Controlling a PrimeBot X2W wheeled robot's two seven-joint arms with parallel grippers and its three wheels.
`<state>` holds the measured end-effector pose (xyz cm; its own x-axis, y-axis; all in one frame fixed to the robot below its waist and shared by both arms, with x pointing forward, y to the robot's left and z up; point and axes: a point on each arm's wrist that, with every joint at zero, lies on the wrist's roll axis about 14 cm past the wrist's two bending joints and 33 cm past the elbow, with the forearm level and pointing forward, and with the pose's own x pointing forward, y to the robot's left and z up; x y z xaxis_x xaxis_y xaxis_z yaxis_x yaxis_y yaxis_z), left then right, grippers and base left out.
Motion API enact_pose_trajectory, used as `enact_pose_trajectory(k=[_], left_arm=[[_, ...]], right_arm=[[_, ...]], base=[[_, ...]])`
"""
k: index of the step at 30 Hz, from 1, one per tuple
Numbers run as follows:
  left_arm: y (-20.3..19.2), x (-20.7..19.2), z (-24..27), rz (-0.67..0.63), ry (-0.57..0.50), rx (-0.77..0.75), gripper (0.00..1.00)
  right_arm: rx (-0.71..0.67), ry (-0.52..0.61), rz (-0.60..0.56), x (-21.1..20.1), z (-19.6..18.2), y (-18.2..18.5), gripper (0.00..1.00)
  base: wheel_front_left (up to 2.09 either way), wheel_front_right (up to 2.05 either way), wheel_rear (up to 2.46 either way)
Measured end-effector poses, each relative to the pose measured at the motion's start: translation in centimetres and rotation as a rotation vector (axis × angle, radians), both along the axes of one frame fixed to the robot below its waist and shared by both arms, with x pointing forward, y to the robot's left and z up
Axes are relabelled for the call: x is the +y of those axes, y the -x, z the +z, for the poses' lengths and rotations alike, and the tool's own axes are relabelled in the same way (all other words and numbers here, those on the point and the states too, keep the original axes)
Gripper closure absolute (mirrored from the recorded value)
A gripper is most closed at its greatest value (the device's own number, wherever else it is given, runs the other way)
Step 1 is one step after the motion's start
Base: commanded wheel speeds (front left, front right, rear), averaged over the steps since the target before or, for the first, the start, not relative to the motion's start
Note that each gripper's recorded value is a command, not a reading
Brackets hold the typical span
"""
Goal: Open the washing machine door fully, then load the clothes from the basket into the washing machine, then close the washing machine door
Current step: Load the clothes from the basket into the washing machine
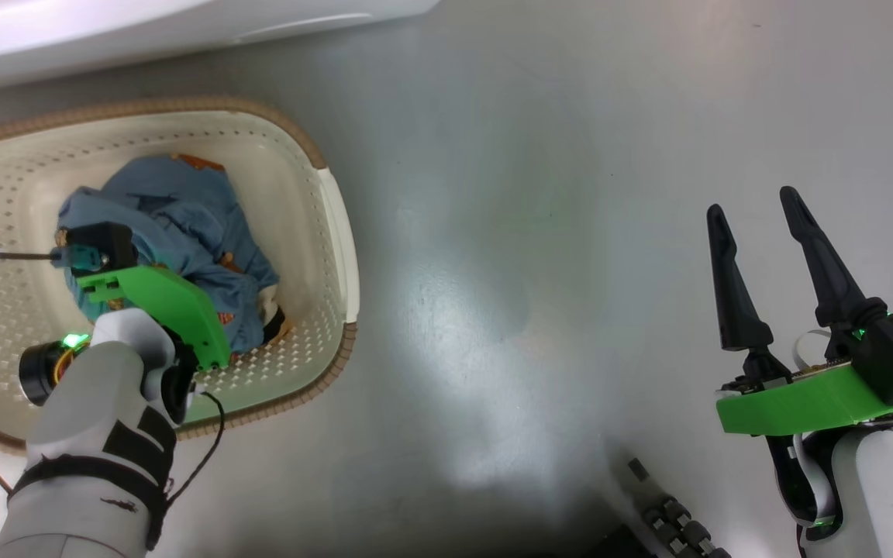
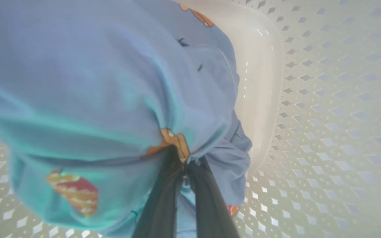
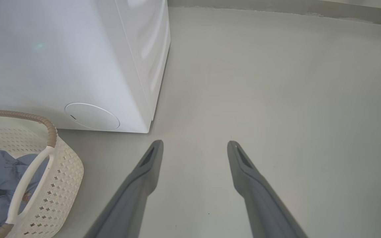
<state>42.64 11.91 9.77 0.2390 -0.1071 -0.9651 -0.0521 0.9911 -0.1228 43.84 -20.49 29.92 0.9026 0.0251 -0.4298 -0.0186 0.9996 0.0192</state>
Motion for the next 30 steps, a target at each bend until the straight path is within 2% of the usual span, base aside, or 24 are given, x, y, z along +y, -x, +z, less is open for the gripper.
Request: enact_pose_trajectory(k=[8, 15, 30], left_arm=[[-1.8, 0.1, 2.3, 0.033, 0.011, -0.126, 1.00], [-1.6, 0.5, 5.1, 0.049, 0.011, -0.232, 1.00], [-3.4, 1.7, 15.0, 0.110, 0.035, -0.566, 1.00]], right_arm=[[-0.036, 0.001, 0.007, 0.2, 1.3, -0.5, 0.00], [-0.071, 0.002, 0.012, 0.1, 3.1, -0.8, 0.00], [-0.183, 0.010, -0.019, -0.7, 9.6, 1.0, 0.00]], base=[[0.00, 0.00, 0.00], [0.00, 0.00, 0.00], [0.00, 0.00, 0.00]])
